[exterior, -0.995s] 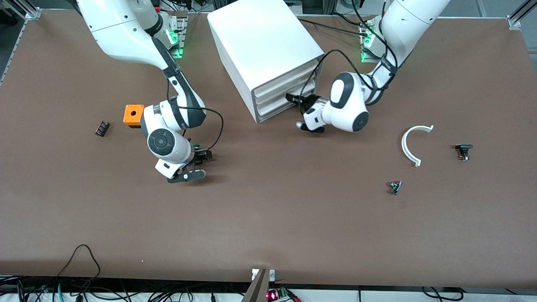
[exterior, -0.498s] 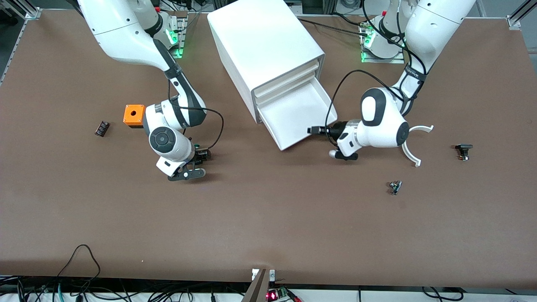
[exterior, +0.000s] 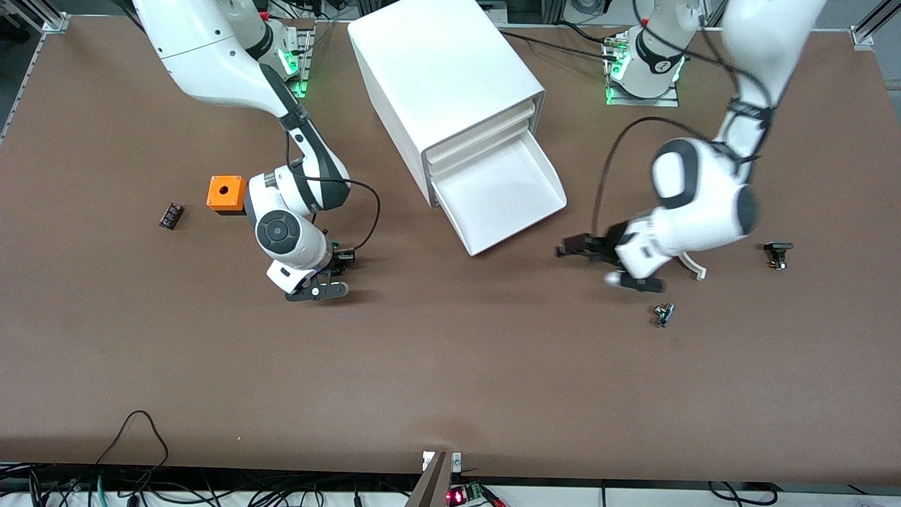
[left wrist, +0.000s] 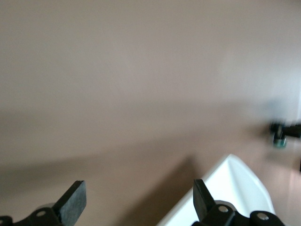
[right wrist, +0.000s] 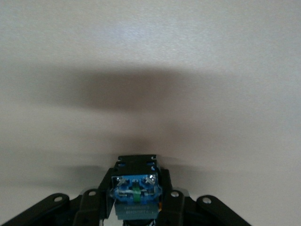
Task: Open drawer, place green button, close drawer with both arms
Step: 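Draw the left gripper back while the right gripper lifts the switch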
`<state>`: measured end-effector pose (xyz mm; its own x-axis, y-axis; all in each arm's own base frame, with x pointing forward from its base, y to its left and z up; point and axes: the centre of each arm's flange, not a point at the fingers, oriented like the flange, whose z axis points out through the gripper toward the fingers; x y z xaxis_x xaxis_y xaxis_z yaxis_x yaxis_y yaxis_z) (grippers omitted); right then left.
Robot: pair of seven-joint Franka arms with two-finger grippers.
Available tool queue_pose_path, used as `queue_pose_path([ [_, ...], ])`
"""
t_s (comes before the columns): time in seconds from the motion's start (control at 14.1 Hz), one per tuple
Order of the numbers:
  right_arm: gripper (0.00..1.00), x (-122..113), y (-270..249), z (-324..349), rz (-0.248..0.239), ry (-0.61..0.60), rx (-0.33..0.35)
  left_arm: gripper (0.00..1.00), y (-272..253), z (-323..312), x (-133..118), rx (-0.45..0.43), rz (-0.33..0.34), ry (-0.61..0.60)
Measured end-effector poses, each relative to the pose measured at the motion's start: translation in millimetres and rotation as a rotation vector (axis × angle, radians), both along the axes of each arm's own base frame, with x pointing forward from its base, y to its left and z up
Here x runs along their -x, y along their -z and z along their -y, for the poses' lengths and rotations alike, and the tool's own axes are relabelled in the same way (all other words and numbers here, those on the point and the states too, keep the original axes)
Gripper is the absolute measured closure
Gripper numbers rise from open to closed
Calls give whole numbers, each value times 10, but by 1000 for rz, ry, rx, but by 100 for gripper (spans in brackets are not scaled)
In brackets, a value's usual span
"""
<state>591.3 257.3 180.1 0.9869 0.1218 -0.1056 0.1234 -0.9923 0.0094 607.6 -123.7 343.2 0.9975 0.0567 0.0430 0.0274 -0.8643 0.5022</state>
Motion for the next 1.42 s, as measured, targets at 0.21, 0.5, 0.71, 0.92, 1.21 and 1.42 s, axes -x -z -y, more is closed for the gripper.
queue_pose_path([
  [0.21, 59, -117, -215, -79, 45, -2, -22, 0, -861, -833, 79, -85, 82, -42],
  [0.5, 59, -340, -918, -175, 118, -36, -55, 0, -1890, -1343, 515, -360, 27, 95],
  [0.71, 59, -530, -1591, -318, 153, -149, -79, 0, -2350, -1369, 666, -491, -43, 66],
  [0.92, 59, -539, -2027, -664, 203, -359, -134, 0, -2358, -1389, 674, -519, -75, 43],
  [1.21, 59, -297, -2336, -1453, 264, -731, -240, 0, -2301, -1384, 650, -520, -87, 42],
  [1.42, 59, -133, -2382, -1853, 289, -996, -281, 0, -2269, -1389, 636, -519, -94, 42],
])
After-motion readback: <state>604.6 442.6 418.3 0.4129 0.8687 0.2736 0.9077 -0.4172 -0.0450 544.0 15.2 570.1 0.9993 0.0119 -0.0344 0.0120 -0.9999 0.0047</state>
